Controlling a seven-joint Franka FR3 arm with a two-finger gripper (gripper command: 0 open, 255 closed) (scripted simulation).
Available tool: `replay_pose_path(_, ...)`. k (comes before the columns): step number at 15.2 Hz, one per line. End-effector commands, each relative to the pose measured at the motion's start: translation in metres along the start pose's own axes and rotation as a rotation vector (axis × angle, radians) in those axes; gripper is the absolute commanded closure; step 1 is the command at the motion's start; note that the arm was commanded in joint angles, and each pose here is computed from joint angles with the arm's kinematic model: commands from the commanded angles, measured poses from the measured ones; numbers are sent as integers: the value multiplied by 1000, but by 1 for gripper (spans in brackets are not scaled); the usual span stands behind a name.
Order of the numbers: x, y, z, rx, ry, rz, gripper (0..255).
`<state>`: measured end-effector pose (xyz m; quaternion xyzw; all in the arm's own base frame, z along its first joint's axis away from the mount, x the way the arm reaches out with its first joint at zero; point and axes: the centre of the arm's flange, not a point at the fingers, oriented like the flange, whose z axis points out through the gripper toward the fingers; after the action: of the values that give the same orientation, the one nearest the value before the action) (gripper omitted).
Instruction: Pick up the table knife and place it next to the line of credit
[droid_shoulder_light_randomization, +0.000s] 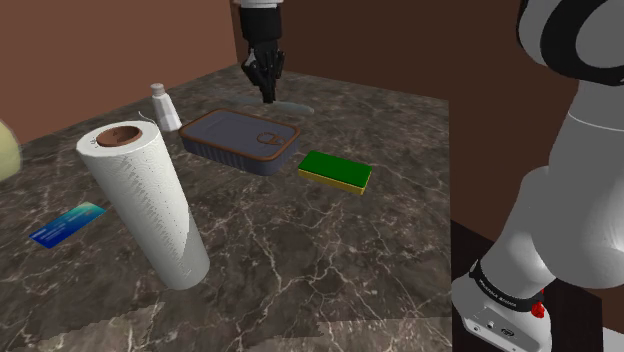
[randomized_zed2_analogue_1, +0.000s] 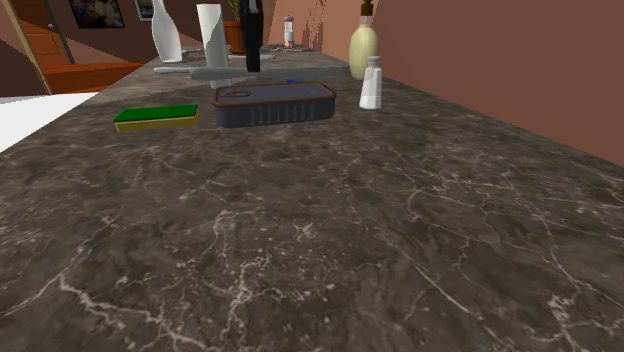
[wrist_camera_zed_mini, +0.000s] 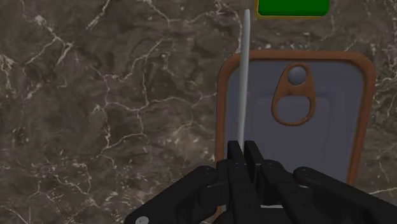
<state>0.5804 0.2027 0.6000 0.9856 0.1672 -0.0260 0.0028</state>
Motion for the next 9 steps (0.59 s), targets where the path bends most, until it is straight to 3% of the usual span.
replay_pose_path(1,-1,-24,0,0,0,2,255)
replay_pose_path(9,-7,-130,4,0,0,2,255)
